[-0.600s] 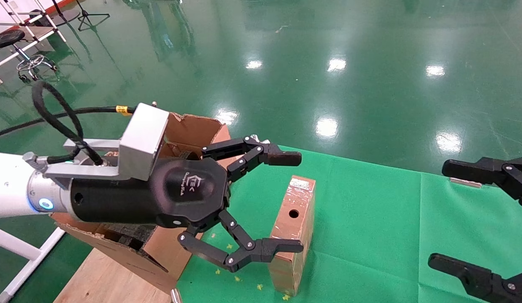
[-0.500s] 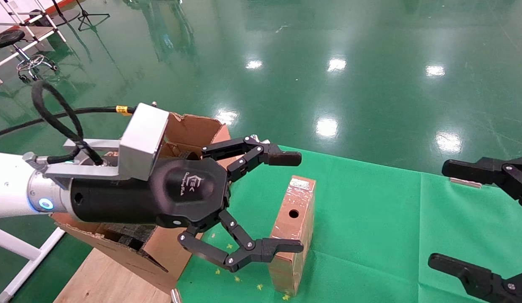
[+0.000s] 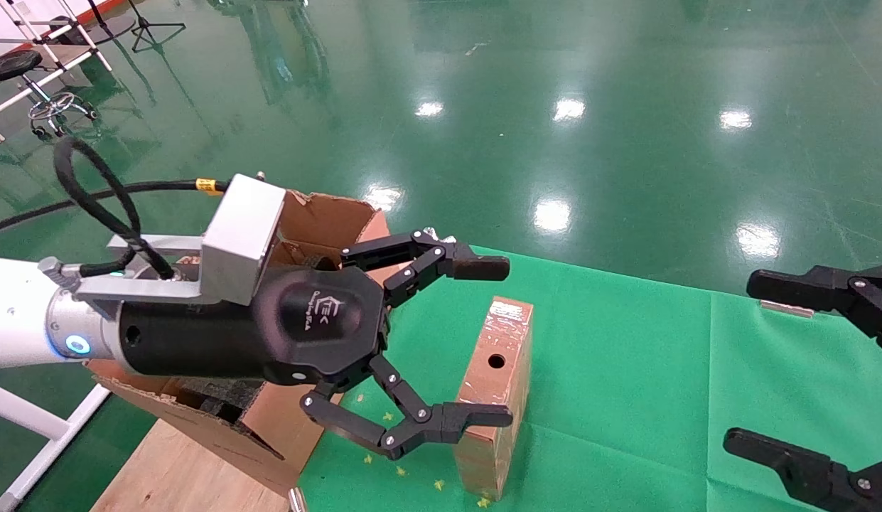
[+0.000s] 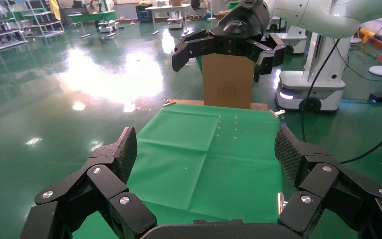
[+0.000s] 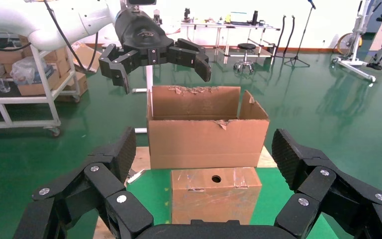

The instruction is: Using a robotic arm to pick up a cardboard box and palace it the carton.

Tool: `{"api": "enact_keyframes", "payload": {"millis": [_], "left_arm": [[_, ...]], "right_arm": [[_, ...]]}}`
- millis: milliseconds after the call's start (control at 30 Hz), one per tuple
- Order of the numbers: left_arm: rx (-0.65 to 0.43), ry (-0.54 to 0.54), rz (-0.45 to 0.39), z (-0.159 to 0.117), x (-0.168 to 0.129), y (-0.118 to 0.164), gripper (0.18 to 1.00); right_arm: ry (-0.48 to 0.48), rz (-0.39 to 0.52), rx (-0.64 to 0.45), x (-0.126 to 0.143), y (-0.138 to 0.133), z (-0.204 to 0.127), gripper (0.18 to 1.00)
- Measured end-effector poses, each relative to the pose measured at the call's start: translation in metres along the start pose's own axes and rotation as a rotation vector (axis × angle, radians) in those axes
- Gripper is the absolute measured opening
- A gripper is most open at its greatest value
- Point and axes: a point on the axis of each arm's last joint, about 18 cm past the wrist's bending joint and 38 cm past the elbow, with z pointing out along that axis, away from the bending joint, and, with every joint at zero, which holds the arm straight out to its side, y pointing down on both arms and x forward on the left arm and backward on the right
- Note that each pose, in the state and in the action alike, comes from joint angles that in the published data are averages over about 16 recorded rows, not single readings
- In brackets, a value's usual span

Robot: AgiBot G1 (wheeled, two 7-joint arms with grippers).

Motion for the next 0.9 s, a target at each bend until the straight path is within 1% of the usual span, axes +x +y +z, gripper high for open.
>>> {"api": "enact_keyframes", "payload": {"millis": [267, 467, 667, 900], "left_arm": [[-0.075, -0.024, 0.024, 0.002, -0.004, 0.006, 1.0], [-0.129, -0.032, 0.057, 0.004, -0.006, 0.008, 1.0], [-0.171, -0.058, 0.069, 0.007, -0.014, 0.011, 1.0], [-0.264, -0.147, 0.036, 0.019, -0.04, 0.019, 1.0]], "right_arm": [[0.0, 0.0, 0.0, 0.0, 0.0, 0.0, 0.99], [0.0, 0.0, 0.0, 0.0, 0.0, 0.0, 0.959], [0.001, 0.0, 0.0, 0.0, 0.0, 0.0, 0.892], [0.001, 0.0, 0.0, 0.0, 0.0, 0.0, 0.763]]}}
